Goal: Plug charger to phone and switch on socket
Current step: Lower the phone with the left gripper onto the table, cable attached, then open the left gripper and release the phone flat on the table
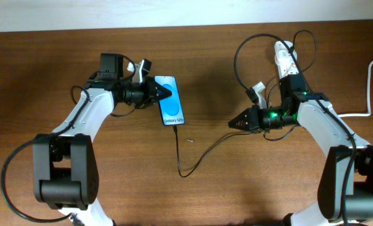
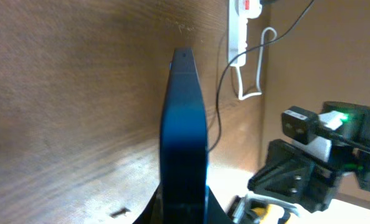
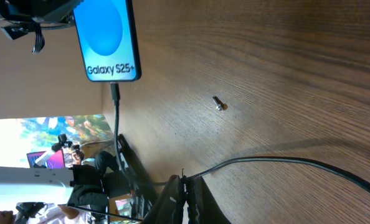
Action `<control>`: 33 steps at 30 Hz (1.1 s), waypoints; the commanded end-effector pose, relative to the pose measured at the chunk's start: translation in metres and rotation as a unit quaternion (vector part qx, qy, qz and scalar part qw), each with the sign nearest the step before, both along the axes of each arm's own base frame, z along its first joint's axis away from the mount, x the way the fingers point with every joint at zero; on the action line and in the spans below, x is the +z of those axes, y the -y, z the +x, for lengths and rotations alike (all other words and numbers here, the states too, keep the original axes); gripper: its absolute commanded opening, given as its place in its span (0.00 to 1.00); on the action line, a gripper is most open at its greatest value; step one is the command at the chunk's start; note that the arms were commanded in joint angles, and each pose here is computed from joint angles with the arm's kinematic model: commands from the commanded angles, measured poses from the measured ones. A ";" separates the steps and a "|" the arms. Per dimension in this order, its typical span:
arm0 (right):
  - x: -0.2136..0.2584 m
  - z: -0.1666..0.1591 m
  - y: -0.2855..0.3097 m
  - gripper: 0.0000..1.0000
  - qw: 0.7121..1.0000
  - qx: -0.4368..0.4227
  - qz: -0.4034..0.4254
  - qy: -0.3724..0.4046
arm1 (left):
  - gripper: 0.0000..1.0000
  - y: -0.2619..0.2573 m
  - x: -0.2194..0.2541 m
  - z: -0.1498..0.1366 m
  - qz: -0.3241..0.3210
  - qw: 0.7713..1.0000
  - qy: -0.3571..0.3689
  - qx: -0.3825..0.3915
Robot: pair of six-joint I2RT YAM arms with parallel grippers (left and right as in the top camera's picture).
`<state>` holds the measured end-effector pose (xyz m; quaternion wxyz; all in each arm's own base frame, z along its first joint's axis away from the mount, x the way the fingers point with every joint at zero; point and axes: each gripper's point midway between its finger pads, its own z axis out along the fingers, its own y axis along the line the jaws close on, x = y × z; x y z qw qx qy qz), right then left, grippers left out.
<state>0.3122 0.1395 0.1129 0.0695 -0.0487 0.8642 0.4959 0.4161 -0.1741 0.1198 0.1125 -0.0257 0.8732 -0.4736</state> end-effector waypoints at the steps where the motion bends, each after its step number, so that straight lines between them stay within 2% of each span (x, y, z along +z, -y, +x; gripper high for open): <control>1: 0.011 0.004 0.000 0.04 1.000 0.004 -0.006 0.026 | 0.01 -0.006 -0.009 0.008 0.028 0.999 0.028 -0.002; 12: 0.010 0.002 0.000 0.04 1.000 0.004 -0.007 0.018 | 0.01 -0.005 -0.061 0.008 0.029 0.999 -0.026 -0.004; 16: 0.010 0.002 0.000 0.04 1.000 0.004 -0.007 0.018 | 0.04 -0.005 -0.064 0.008 0.030 0.999 -0.028 -0.003; 24: 0.011 0.002 0.000 0.04 1.000 0.004 -0.007 0.020 | 0.07 0.002 -0.079 0.005 0.079 0.996 -0.030 -0.004; 33: 0.010 0.000 0.000 0.04 1.000 0.004 -0.007 0.014 | 0.06 0.001 -0.120 -0.003 0.112 0.990 -0.079 0.006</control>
